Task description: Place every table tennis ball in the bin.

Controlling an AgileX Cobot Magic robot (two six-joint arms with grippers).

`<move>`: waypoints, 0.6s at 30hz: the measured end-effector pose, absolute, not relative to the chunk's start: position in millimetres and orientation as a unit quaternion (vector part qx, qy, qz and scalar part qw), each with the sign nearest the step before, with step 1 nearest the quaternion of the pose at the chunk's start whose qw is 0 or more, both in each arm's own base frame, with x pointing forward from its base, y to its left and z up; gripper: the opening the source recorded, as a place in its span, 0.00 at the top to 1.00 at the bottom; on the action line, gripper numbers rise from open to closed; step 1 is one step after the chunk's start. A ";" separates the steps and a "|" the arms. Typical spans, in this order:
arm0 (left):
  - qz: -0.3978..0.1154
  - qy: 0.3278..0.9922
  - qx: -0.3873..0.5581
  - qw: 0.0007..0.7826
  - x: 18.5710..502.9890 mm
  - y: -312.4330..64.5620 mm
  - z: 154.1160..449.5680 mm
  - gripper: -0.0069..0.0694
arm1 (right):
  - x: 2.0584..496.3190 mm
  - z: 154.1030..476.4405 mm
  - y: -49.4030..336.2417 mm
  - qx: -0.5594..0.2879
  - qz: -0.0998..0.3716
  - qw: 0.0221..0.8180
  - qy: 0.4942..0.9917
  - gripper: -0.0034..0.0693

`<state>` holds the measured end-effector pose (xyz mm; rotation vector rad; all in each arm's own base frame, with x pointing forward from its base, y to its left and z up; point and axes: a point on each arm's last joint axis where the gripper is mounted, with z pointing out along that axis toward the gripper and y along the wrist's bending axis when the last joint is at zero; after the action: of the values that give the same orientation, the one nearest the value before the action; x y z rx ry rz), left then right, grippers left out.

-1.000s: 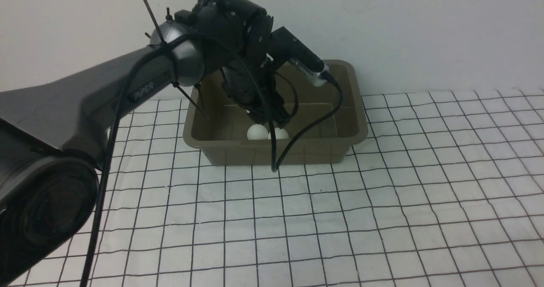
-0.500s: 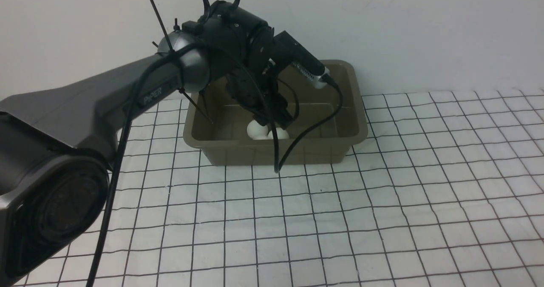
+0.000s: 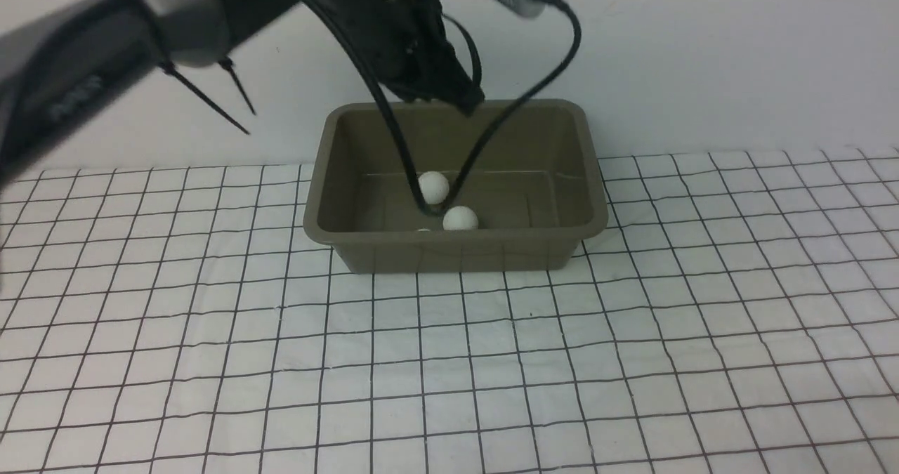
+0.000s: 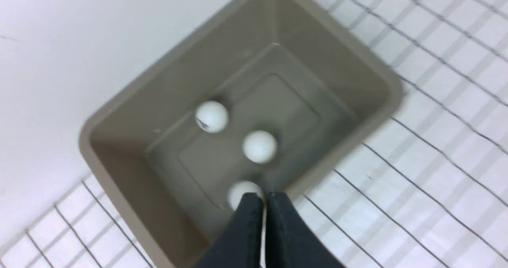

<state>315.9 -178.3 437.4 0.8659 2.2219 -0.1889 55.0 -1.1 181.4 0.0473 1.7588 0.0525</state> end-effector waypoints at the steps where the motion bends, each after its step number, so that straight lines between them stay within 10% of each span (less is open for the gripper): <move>1: -0.080 0.862 0.345 0.363 307.5 -175.6 443.6 0.92 | 55.0 181.4 -1.1 0.021 0.023 0.637 0.770 0.98; 18: -0.217 0.840 0.333 0.369 242.9 -165.1 492.7 0.92 | 55.0 181.4 -1.1 0.021 0.023 0.637 0.770 0.98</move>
<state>242.9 -165.1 492.7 0.8551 2.1562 -0.5567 55.0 -1.1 181.4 0.0473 1.7588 0.0525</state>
